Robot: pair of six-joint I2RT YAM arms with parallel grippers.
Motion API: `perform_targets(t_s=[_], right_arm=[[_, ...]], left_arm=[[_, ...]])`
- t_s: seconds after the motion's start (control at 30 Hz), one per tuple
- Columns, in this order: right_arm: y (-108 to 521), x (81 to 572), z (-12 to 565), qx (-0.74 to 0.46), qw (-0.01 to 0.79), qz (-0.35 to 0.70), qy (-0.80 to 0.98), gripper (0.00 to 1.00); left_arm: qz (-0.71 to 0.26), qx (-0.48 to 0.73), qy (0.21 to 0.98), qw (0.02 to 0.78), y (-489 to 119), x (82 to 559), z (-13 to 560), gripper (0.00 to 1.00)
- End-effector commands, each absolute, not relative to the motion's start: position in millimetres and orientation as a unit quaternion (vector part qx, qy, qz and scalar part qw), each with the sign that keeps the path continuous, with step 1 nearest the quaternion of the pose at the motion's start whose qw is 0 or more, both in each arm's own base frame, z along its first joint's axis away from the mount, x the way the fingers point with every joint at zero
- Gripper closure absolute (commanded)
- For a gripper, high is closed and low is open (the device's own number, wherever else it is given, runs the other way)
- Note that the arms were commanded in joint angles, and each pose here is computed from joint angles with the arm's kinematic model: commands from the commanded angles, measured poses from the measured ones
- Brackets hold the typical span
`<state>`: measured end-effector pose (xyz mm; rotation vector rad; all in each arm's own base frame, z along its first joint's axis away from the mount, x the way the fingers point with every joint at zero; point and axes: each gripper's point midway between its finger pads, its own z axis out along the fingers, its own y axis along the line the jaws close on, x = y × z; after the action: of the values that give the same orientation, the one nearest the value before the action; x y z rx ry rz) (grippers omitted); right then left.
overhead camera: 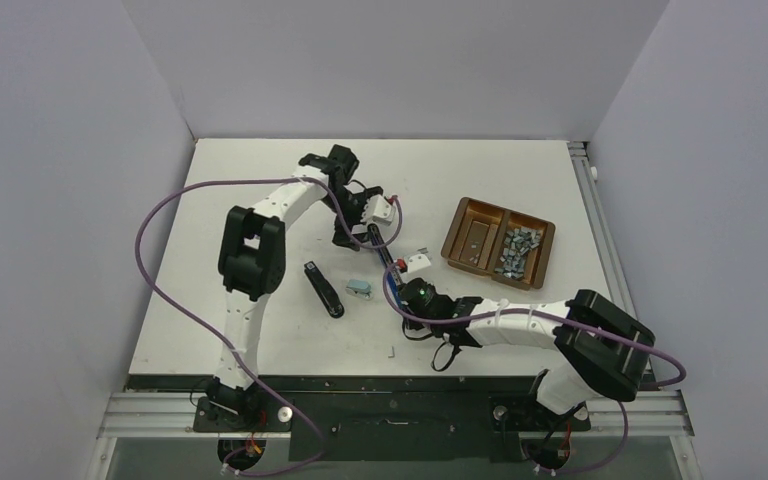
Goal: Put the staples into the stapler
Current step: Close the stapler at the center of the board.
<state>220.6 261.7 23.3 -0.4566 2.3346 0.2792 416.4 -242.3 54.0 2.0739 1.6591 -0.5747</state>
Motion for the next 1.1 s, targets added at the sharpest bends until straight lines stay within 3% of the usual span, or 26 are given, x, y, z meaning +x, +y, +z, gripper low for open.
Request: perform_targets(t_s=[0.0,0.3,0.63,0.8,1.07], right_arm=[[270,218,31,-0.190,0.374,0.142,0.897,0.91],[262,219,27,-0.184,0.373,0.140,0.899,0.91],[260,227,24,-0.167,0.380,0.147,0.898,0.91],[263,231,24,-0.161,0.384,0.152,0.896,0.91],[263,238,18,-0.148,0.391,0.152,0.895,0.92]], left_arm=[[-0.170,0.803,0.520,0.236,-253,433,51,0.08],[-0.135,0.811,0.516,0.239,-265,462,32,0.19],[-0.158,0.838,0.478,0.209,-270,439,30,0.60],[-0.174,0.834,0.467,0.235,-281,428,58,0.65],[-0.204,0.843,0.428,0.254,-296,382,99,0.82]])
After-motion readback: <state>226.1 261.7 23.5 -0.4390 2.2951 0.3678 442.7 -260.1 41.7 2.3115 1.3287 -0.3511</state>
